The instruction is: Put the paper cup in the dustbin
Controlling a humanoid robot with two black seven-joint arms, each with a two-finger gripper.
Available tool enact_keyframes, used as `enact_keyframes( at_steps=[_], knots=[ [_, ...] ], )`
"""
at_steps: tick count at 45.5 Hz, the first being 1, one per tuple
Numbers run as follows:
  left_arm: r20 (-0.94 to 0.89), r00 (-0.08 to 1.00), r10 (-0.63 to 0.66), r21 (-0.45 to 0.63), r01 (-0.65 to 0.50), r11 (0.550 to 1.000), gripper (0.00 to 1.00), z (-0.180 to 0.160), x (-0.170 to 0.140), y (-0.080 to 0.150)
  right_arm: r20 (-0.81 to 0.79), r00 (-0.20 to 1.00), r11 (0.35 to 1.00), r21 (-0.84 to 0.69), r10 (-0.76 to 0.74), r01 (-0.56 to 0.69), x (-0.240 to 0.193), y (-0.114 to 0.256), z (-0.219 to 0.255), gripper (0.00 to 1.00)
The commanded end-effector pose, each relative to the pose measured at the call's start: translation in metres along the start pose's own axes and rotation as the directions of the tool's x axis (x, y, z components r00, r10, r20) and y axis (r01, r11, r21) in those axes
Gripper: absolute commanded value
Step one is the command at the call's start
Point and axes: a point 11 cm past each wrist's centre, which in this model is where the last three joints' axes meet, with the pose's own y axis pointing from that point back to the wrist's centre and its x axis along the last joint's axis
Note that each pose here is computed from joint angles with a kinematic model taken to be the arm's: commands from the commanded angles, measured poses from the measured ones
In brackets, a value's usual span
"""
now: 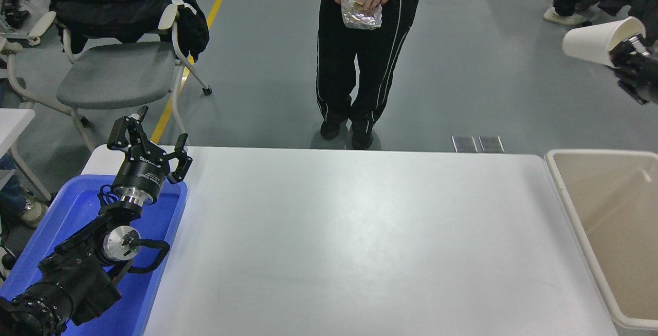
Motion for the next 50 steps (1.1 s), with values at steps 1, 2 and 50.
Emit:
enact_keyframes(
  at_steps=[1, 2, 50],
  knots=[
    [0.000, 1.000, 0.000, 0.000, 0.000, 1.000, 1.00, 0.000, 0.000, 0.000, -0.095, 0.975, 0.960, -0.176, 0.202, -0.217, 0.037, 0.021, 0.074, 0.00],
    [0.000, 1.000, 0.000, 0.000, 0.000, 1.000, 1.00, 0.000, 0.000, 0.000, -0.105, 0.971, 0.954, -0.189, 0.215, -0.232, 0.037, 0.022, 0.080, 0.00],
    [0.000, 1.000, 0.000, 0.001, 0.000, 1.000, 1.00, 0.000, 0.000, 0.000, -0.122, 0.992, 0.876, -0.476, 0.024, -0.080, -0.135, 0.057, 0.227, 0.00]
  ],
)
